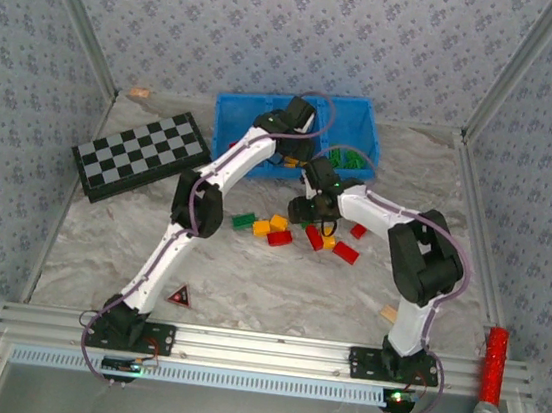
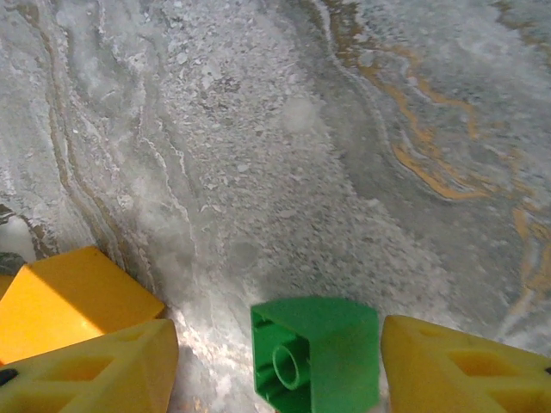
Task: Sort the legos into containers by color
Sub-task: Place the lego in the container, then pick up the lego from the center of the table.
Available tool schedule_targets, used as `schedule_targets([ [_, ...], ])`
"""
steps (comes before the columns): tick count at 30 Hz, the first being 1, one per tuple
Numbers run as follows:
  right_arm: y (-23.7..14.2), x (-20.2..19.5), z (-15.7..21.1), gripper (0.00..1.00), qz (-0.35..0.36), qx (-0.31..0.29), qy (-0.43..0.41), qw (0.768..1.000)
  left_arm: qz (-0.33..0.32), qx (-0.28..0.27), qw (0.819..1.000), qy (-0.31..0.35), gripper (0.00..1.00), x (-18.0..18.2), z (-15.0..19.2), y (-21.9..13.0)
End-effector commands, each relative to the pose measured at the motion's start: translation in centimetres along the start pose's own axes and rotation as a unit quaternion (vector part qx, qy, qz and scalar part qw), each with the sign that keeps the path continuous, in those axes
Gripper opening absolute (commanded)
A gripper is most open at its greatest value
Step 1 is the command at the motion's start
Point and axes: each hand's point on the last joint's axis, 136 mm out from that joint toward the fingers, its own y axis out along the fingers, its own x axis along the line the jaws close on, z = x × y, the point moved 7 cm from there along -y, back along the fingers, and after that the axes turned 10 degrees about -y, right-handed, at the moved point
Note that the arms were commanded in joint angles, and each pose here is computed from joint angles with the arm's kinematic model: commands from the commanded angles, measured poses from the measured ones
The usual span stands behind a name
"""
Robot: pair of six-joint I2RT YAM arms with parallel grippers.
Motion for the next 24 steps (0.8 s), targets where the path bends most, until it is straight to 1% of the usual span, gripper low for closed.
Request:
schedule_targets([
  [1,1.2,0.4,-0.1,0.62,0.002,0.013,-0.013,1.0,0.032,-0.054,0.998,0.002,0.59,-1.2,-3.6,-7.5],
  [4,2.1,0.4,0.1,0.59,0.009,0.025,-0.014,1.0,0.043,-0.067,0.997,-0.002,0.59,-1.5,-4.3,-9.9],
  [11,3.0,0.4,0.9,0.47,0.023,0.047,-0.004,0.999,0.066,-0.095,0.993,-0.008,0.61,-1.6,-5.1,-15.2],
  [18,2.9,0.5,1.5,0.38,0.032,0.064,-0.007,0.997,0.067,-0.109,0.992,-0.002,0.61,-1.0,-4.6,-19.3],
  [24,1.9,0.5,1.5,0.32,0.037,0.055,-0.005,0.998,0.065,-0.119,0.991,0.002,0.61,0.0,-3.5,-22.6],
])
